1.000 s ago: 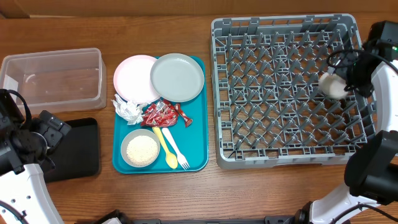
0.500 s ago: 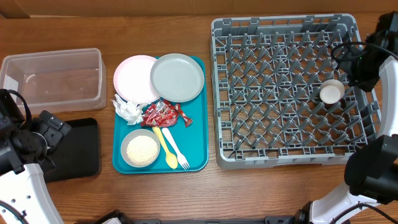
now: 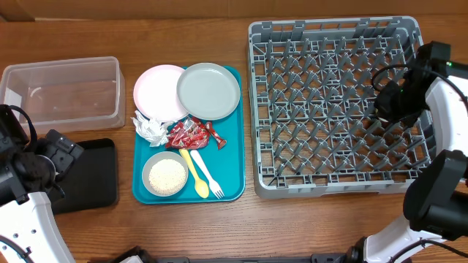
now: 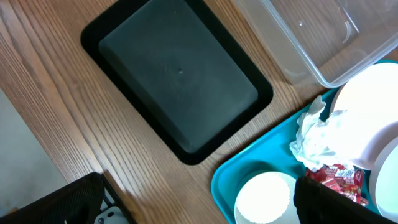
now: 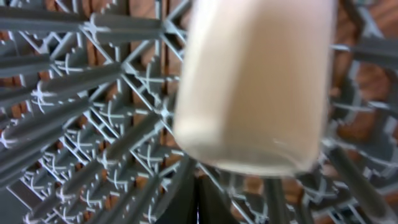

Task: Sort waste into correct bins and load items into the dishwasher rack
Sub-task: 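Release the cup upright in the rack and lift the right gripper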

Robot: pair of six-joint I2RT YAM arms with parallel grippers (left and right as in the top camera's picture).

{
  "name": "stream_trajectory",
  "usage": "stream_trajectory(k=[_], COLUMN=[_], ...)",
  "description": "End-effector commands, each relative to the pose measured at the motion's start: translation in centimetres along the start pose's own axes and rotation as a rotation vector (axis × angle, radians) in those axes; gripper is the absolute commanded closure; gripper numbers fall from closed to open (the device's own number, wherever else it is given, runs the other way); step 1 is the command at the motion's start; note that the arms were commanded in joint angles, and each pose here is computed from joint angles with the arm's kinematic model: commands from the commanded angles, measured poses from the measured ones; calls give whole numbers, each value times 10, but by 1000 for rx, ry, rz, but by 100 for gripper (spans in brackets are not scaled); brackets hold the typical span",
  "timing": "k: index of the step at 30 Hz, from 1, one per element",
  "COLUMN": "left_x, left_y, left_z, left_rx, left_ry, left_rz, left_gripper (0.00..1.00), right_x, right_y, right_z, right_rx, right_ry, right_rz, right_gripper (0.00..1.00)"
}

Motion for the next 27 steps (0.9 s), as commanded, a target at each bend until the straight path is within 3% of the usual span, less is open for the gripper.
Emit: stream_trajectory(k=[1, 7, 17, 21, 27], left_x=[0, 0, 0, 0, 0], left_y=[4, 4, 4, 4, 4], left_z=[3, 3, 3, 3, 3], left_rx=[-12, -12, -12, -12, -12], left_ry=[26, 25, 26, 26, 26], left_rz=[-7, -8, -7, -7, -7], left_gripper=[0, 0, 0, 0, 0], right_x=[6, -10, 20, 48, 86], right_y=[-9, -11, 43, 89, 149], right_z=[-8, 18, 48, 34, -11], right_rx=[-4, -158, -283, -245, -256], right_ry=[31, 17, 25, 68, 205], right_rz=[20, -98, -10, 90, 223], right_gripper=[96, 96, 96, 69, 50])
Point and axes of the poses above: each gripper's point midway between its finger pads, its own y axis back along the fingers, its own x axis along the line the jaws close on, z = x × y, the point moved 2 cm from there along y, back along the fingers, and after that the axes turned 14 degrees about -y, right-handed, at the moved point
